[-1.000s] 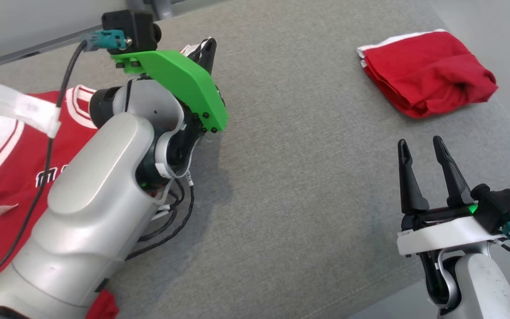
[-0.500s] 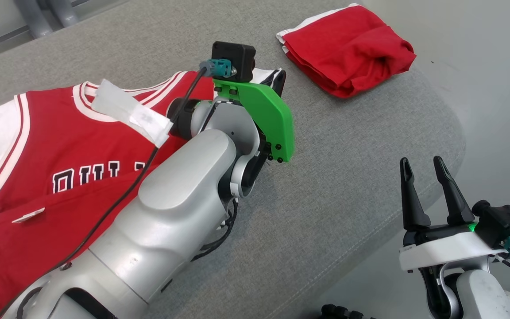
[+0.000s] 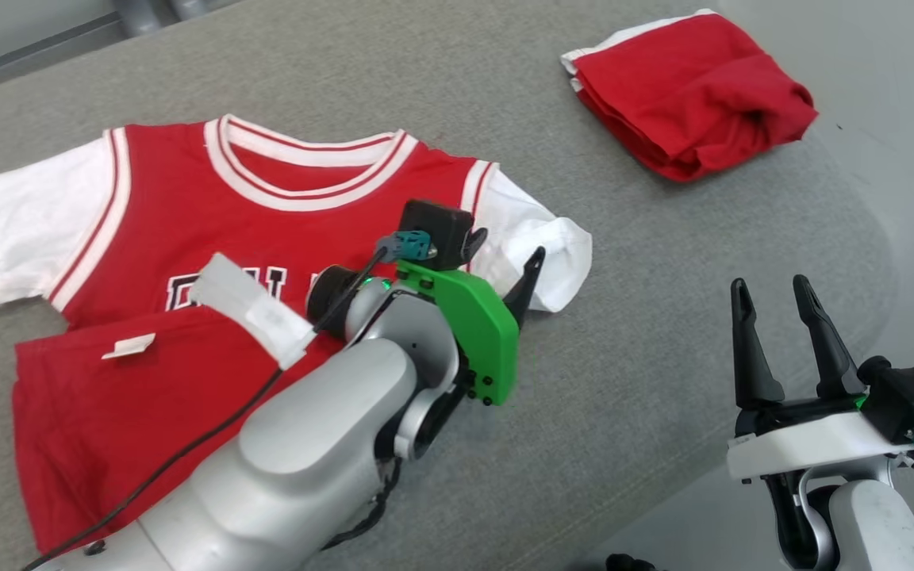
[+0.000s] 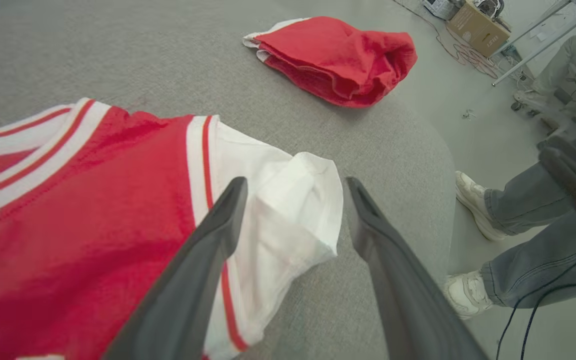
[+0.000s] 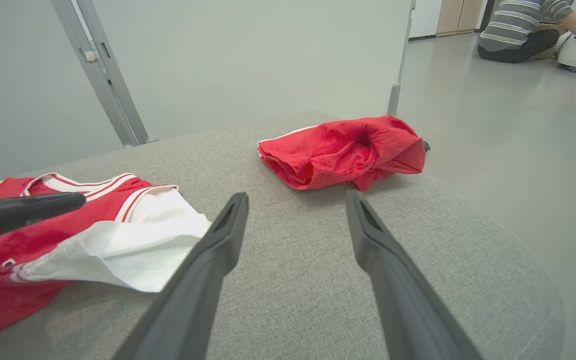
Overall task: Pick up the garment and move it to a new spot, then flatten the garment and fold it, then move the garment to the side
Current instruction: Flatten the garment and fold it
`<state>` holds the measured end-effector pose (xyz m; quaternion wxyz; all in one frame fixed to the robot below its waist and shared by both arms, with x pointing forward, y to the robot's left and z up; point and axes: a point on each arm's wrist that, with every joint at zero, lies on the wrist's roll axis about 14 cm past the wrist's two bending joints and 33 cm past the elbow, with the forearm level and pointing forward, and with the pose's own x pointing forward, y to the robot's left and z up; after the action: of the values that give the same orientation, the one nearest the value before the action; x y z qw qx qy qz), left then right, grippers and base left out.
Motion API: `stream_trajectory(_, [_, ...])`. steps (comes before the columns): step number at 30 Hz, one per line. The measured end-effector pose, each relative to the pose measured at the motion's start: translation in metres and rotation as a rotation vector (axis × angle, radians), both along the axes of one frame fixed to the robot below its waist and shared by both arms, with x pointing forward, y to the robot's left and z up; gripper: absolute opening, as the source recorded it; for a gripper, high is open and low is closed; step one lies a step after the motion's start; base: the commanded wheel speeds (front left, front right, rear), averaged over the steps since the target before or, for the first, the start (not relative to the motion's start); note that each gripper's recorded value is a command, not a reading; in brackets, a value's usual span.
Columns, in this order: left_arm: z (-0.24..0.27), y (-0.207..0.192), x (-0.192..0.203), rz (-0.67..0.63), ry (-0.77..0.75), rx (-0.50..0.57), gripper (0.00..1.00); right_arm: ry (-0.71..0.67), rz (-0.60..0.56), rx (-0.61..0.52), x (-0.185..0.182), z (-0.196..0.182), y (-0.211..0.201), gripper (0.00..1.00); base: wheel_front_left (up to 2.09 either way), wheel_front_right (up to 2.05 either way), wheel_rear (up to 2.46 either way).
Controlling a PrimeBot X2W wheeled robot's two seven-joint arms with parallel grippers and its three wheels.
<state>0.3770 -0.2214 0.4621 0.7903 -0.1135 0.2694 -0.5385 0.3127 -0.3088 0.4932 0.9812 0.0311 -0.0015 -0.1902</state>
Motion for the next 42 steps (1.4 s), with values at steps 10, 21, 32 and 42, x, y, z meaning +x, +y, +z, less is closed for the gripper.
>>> stream_trajectory(10, [0.002, 0.126, 0.073, 0.377, -0.132, 0.085, 1.0, -0.024, 0.155, -0.013, 0.042, -0.001, 0.038, 1.0, 0.0, 0.0, 0.0])
stream_trajectory(21, [-0.037, 0.279, 0.089, 0.657, -0.079, 0.376, 1.0, -0.06, 0.27, -0.001, 0.066, 0.004, 0.072, 1.0, 0.0, 0.0, 0.0])
stream_trajectory(32, [-0.042, 0.281, 0.087, 0.625, 0.06, 0.356, 1.0, -0.055, 0.283, -0.002, 0.065, 0.003, 0.077, 1.0, 0.0, 0.0, 0.0])
stream_trajectory(42, [-0.052, 0.277, 0.1, 0.638, 0.072, 0.362, 1.0, -0.048, 0.251, -0.002, 0.058, 0.002, 0.067, 1.0, 0.0, 0.0, 0.0])
